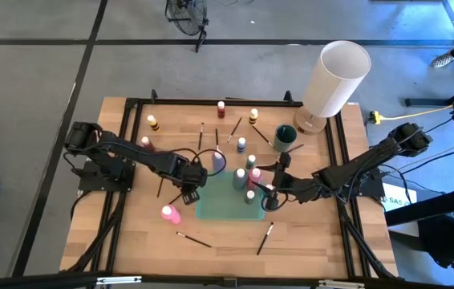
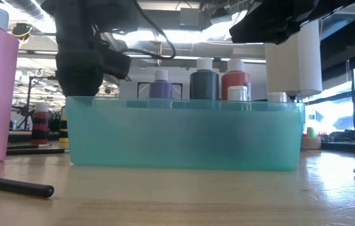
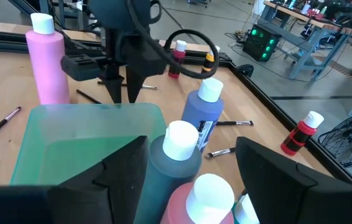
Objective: Pick & Place Paint Supplies
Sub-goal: Put the black eyeshadow brush into the green cup
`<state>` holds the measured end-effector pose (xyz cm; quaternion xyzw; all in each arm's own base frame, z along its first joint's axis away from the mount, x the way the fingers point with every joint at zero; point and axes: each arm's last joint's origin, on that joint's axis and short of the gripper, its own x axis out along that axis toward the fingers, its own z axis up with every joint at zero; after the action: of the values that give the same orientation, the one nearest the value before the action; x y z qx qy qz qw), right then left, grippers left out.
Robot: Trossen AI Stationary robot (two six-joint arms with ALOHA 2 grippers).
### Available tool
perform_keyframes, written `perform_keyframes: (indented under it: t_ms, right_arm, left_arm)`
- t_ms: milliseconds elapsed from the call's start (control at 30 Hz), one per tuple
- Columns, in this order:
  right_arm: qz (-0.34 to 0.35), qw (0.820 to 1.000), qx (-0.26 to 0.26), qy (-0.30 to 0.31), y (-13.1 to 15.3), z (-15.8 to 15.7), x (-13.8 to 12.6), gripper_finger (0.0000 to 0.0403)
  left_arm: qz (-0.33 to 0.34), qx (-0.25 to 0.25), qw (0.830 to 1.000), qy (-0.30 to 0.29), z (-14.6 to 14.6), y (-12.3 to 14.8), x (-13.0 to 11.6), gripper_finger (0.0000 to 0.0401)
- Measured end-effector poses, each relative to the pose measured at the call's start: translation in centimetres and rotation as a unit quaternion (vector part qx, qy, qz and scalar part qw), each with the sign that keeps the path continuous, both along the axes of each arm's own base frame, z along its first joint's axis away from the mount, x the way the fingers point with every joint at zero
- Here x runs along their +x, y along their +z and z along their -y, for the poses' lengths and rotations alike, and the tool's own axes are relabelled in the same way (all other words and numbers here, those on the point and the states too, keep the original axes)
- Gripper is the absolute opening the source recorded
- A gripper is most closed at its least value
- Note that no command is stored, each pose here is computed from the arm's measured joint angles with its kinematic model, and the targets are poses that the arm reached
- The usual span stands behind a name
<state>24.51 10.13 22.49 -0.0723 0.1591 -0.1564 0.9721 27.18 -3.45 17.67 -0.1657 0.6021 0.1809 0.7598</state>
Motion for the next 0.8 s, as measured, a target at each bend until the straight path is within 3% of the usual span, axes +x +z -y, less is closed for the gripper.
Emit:
perform_keyframes:
  t_ms: [800]
  right_arm:
    - [0.004, 1.000, 0.004, 0.000, 0.0, 0.0, 0.0, 0.0248]
  left_arm:
    - [-0.004, 0.026, 1.000, 0.008, 0.9, -1.1, 0.4, 0.0127]
